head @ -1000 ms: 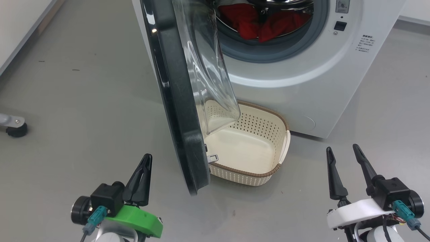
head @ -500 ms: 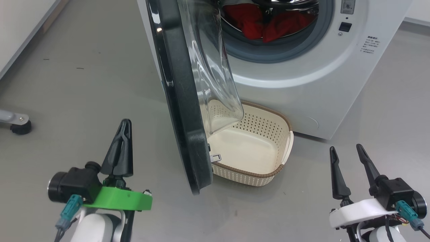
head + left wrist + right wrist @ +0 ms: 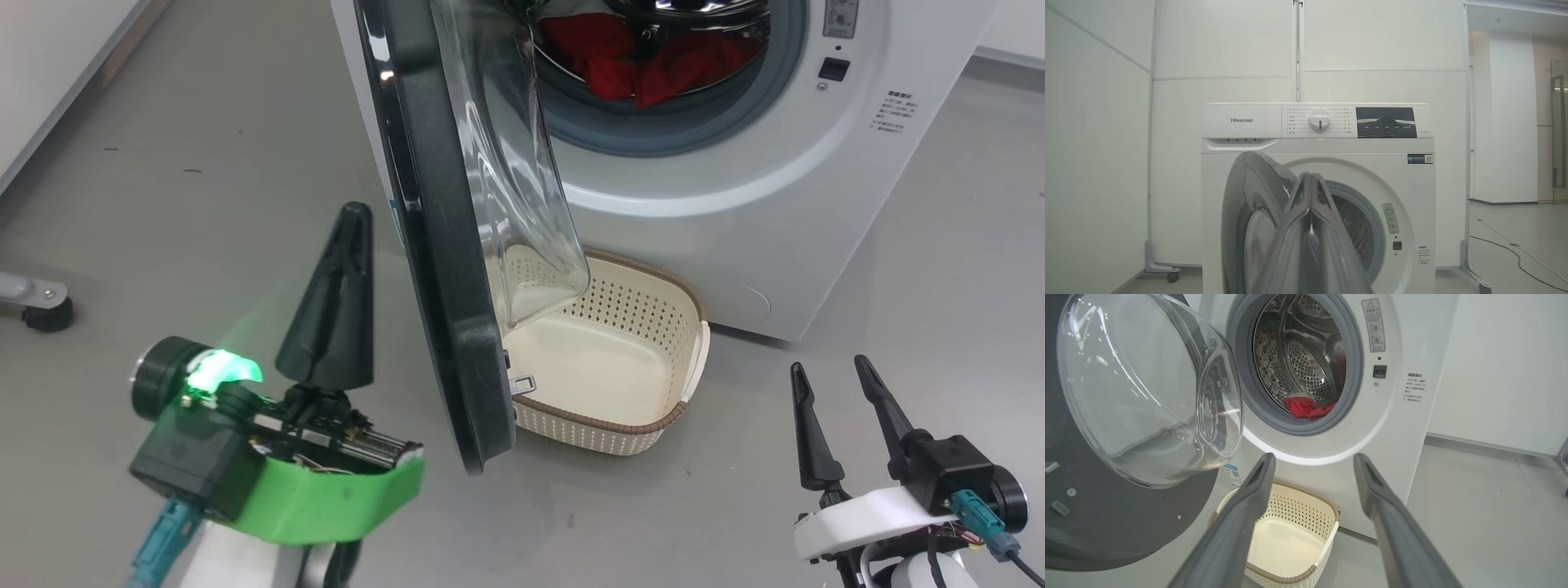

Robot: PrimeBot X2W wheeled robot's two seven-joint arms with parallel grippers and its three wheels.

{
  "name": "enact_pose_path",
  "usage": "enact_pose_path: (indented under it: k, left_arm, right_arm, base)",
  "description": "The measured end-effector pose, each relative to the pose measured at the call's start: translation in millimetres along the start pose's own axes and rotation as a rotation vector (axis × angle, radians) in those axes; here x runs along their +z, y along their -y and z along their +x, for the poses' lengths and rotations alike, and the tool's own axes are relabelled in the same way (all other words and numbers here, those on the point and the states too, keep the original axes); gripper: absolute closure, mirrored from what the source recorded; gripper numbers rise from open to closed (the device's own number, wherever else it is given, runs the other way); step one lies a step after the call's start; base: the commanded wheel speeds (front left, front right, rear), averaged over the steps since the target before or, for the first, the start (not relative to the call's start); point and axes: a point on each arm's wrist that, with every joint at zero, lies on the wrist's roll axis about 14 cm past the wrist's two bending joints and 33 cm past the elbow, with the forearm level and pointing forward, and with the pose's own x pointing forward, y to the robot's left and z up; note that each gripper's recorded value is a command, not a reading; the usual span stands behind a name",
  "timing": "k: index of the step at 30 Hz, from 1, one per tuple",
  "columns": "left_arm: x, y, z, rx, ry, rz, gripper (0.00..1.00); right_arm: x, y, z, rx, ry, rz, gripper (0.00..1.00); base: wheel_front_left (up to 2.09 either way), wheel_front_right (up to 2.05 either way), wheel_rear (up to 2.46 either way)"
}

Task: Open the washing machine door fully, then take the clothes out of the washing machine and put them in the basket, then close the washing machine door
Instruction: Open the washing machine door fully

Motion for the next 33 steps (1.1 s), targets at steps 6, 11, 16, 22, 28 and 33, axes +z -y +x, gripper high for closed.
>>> enact_pose_path:
  k: [6,11,16,22,28,33]
  left_arm:
    - [-7,47,-2,-0.143,-0.019,-0.086,1.0]
    - [-46,73,-25,-0.198,-0.162,-0.153,1.0]
    - [-92,86,-60,-0.213,-0.371,-0.186,1.0]
    - [-127,81,-88,-0.192,-0.539,-0.184,1.0]
    - [-138,71,-94,-0.161,-0.581,-0.18,1.0]
    - [-140,67,-91,-0.153,-0.585,-0.173,1.0]
  right_arm:
    - [2,2,-1,-0.009,0.005,0.002,0.0]
    - [2,2,-3,-0.007,0.006,0.002,0.0]
    - [2,3,-4,-0.01,0.005,0.003,0.0]
    - [1,5,-5,-0.019,0.004,0.004,0.0]
    - [0,8,-6,-0.024,0.001,0.01,0.0]
    - [-1,11,-6,-0.034,0.0,0.007,0.0]
  base:
    - [0.0,0.0,0.0]
    - [0.0,0.0,0.0]
    - [0.0,0.0,0.0]
    - [0.0,0.0,0.0]
    - [0.0,0.0,0.0]
    - [0.0,0.0,0.0]
